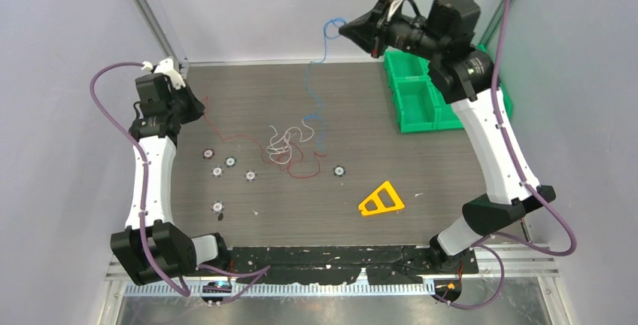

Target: Untangle the cables

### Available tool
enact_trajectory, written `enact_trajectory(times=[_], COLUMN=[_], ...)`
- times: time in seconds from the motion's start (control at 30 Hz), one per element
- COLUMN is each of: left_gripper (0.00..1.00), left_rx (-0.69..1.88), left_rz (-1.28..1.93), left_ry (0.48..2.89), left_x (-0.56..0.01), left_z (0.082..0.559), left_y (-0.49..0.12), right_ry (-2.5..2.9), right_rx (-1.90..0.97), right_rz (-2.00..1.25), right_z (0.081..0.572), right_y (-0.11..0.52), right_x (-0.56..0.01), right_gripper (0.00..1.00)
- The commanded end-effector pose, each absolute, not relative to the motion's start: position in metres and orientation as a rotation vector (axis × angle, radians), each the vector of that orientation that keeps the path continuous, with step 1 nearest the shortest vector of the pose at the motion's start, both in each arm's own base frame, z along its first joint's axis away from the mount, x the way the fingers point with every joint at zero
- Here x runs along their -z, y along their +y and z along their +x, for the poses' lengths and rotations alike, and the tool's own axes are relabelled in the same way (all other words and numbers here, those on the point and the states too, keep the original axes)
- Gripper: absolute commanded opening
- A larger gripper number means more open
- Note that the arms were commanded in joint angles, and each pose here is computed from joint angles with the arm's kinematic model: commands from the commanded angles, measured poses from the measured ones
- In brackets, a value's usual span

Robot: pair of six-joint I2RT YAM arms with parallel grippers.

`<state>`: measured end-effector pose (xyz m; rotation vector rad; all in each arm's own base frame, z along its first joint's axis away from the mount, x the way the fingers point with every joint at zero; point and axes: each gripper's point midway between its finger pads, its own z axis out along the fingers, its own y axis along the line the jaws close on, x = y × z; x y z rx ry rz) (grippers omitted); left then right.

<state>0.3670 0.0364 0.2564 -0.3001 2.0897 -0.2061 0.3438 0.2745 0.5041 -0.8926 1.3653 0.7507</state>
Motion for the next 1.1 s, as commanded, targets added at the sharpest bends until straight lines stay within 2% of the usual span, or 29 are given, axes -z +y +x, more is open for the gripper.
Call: enact_trajectory(times=[0.0,0.13,0.3,0.43,0.77,1.07], left_gripper=[0.00,0.00,0.04,0.04,0.03,0.02], left_rx=[0.164,0.246,0.488,0.601,0.664,0.677], left_rz=[-0.293,-0.254,-0.106,0.014,0.152,0.154], left_ry=[2.083,2.081,2.023,1.982,1.957,1.983], left_x=[-0.254,-0.254,-0.270,-0.280,-0.291,-0.285], left_z=[0.373,0.375,0.373,0.366,0.365,0.370], left_y=[0.047,0.035,-0.007,-0.038,-0.078,-0.084], right_ry=[1.275,1.247,1.350,1.452,1.625,1.801], right_rx=[-0.746,-0.642,-0.560,-0.456,-0.218,-0.125], right_rz=[-0.741,-0.642,-0.490,-0.382,-0.130,-0.065], right_z=[0.351,0.361,0.387,0.409,0.465,0.492], right_y=[0.254,0.219,0.163,0.111,-0.028,-0.101], right_x=[-0.553,-0.575,-0.561,-0.534,-0.474,-0.386], right_gripper=[0.05,0.06,0.05,0.05,0.05,0.05])
